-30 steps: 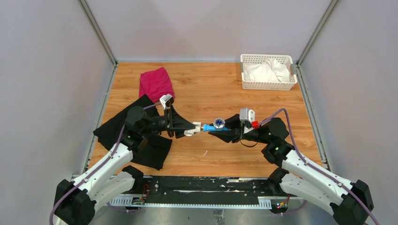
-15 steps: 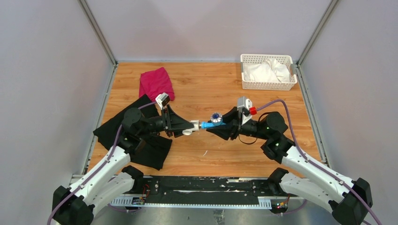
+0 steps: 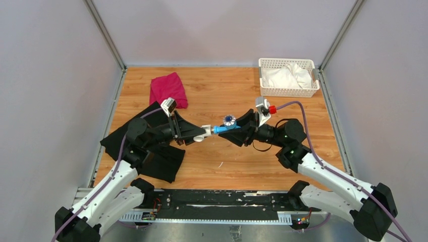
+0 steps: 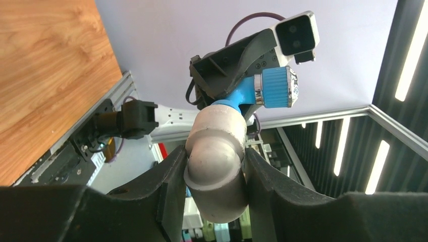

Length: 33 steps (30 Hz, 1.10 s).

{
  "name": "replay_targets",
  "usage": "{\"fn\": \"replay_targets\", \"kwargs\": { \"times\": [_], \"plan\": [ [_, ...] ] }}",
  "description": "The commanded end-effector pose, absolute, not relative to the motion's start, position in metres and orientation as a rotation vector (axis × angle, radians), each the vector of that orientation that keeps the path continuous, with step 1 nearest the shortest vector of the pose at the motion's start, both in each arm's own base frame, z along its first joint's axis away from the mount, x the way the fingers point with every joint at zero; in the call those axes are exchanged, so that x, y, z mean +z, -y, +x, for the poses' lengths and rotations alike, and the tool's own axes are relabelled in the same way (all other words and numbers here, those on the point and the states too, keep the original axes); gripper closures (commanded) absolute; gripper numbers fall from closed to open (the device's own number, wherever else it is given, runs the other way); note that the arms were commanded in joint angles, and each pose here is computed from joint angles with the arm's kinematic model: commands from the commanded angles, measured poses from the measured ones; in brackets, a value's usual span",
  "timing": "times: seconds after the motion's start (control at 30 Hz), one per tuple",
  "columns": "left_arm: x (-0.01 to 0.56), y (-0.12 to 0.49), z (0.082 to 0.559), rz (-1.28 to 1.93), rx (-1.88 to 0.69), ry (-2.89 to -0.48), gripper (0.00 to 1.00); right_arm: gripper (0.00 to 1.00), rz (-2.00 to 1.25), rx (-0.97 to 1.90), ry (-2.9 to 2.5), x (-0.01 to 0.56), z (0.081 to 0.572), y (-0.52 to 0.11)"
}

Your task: Install the water faucets

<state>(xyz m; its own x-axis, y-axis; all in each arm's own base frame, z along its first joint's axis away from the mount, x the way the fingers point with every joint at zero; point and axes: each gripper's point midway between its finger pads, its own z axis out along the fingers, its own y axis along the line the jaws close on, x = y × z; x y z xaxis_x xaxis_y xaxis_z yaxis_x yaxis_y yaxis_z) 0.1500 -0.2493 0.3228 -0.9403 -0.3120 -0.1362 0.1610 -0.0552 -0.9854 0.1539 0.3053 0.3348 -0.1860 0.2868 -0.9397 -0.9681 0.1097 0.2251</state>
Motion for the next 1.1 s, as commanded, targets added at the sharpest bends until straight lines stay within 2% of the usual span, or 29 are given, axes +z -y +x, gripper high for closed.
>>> {"fn": "replay_targets", "kwargs": {
  "times": [0.0, 0.3, 0.63, 0.73, 0.87, 0.93, 0.97, 1.0, 1.03, 1.07],
  "plan": [
    [0.381, 0.239, 0.135, 0.153, -1.987, -1.512, 1.0, 1.0, -0.626, 1.52, -1.482, 0.304, 0.163, -0.318],
    [0.4, 0.226, 0.131, 0.174, -1.927, -1.325, 1.0, 1.0, -0.543, 1.657, -1.598, 0.297, 0.166, -0.323],
    [0.4, 0.229, 0.131, 0.279, -1.87, -1.249, 1.0, 1.0, -0.436, 1.817, -1.657, 0.303, 0.168, -0.325],
    [0.4, 0.232, 0.135, 0.292, -1.864, -1.251, 1.0, 1.0, -0.438, 1.79, -1.641, 0.304, 0.169, -0.322],
    [0.402, 0.235, 0.14, 0.262, -1.909, -1.261, 1.0, 1.0, -0.464, 1.613, -1.69, 0.289, 0.175, -0.312],
    [0.396, 0.239, 0.146, 0.221, -1.93, -1.326, 1.0, 0.81, -0.501, 1.486, -1.711, 0.276, 0.178, -0.302],
    [0.392, 0.242, 0.148, 0.211, -1.941, -1.383, 1.0, 0.62, -0.515, 1.412, -1.744, 0.264, 0.179, -0.295],
    [0.388, 0.245, 0.15, 0.211, -1.947, -1.431, 1.0, 0.48, -0.566, 1.326, -1.732, 0.259, 0.179, -0.287],
    [0.385, 0.247, 0.149, 0.221, -1.958, -1.476, 1.0, 0.39, -0.595, 1.247, -1.741, 0.253, 0.18, -0.278],
    [0.38, 0.25, 0.15, 0.222, -1.969, -1.536, 1.0, 0.34, -0.625, 1.167, -1.734, 0.251, 0.18, -0.268]
  ]
}}
